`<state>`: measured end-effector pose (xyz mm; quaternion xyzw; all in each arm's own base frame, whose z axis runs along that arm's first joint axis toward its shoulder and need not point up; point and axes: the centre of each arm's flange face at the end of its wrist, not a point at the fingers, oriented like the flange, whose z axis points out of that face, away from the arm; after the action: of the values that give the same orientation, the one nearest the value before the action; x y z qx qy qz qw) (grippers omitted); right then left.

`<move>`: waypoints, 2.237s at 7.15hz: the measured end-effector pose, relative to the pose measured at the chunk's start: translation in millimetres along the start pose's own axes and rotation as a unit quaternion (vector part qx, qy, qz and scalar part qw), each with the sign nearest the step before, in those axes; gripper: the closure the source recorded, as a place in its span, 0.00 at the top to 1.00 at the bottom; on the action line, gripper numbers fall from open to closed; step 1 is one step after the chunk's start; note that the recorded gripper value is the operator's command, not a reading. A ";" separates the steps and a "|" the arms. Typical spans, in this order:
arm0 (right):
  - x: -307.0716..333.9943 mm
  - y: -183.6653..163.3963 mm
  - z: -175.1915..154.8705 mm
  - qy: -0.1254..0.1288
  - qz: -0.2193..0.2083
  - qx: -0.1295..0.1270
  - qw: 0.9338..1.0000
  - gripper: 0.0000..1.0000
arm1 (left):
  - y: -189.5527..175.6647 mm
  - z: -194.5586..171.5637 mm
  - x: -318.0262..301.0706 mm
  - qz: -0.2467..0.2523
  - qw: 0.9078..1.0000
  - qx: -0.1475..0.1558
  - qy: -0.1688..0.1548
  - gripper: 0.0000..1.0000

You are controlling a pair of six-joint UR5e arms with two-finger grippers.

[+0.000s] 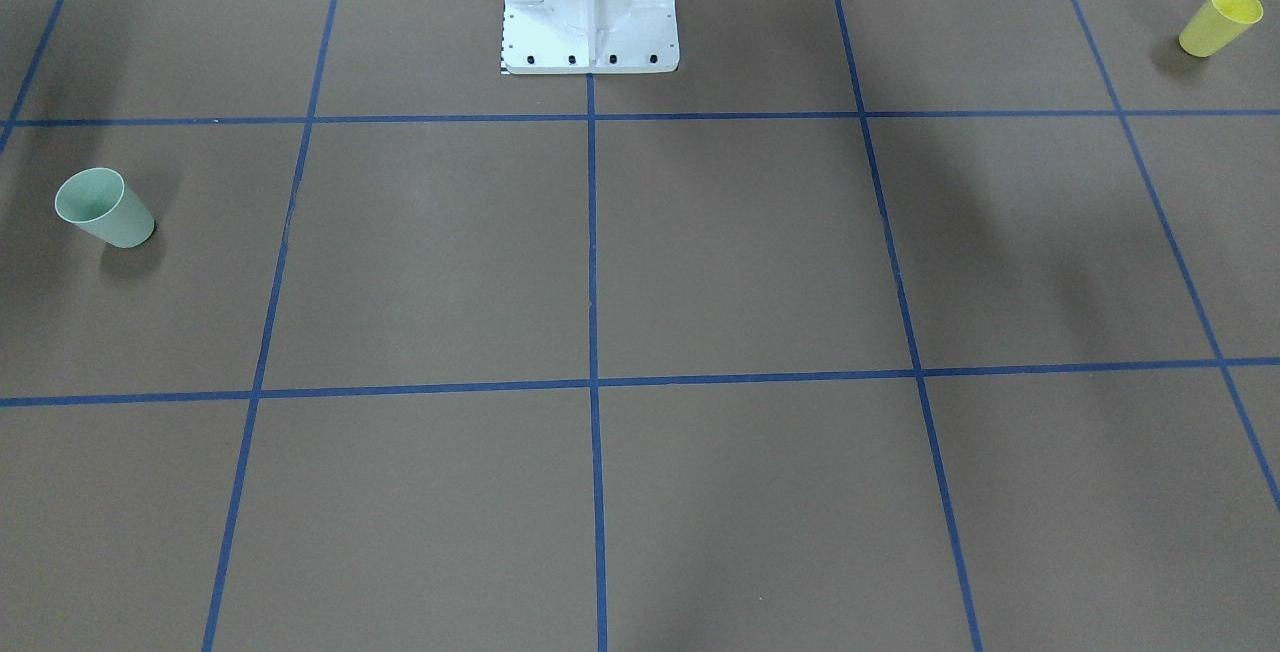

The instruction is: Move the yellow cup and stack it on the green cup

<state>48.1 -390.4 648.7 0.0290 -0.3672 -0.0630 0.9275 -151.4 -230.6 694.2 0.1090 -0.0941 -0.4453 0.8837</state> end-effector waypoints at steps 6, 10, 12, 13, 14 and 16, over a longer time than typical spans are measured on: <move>4.6 11.7 5.8 -0.001 0.008 -0.008 1.000 1.00 | 19.2 -5.1 93.4 -0.118 0.958 -0.015 -0.262 1.00; 4.4 11.9 5.8 -0.002 0.007 -0.008 1.000 1.00 | 111.7 -7.3 159.2 -0.245 0.870 -0.028 -0.427 1.00; 3.7 11.3 5.6 -0.004 0.007 -0.007 1.000 1.00 | 135.7 12.1 206.1 -0.299 0.831 -0.013 -0.469 1.00; 3.4 11.2 5.5 -0.005 0.007 -0.007 1.000 1.00 | 150.4 18.2 216.3 -0.311 0.817 -0.012 -0.485 1.00; 2.9 11.0 5.4 -0.007 0.006 -0.006 1.000 1.00 | 164.8 23.2 220.2 -0.317 0.807 -0.015 -0.498 1.00; 1.9 10.5 4.7 -0.009 0.003 -0.004 1.000 1.00 | 186.2 34.3 222.2 -0.328 0.791 -0.033 -0.516 1.00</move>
<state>47.3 -380.2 654.5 0.0238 -0.3755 -0.0615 0.9245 112.5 -305.8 794.0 -0.1423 -0.4799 -0.7013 0.5076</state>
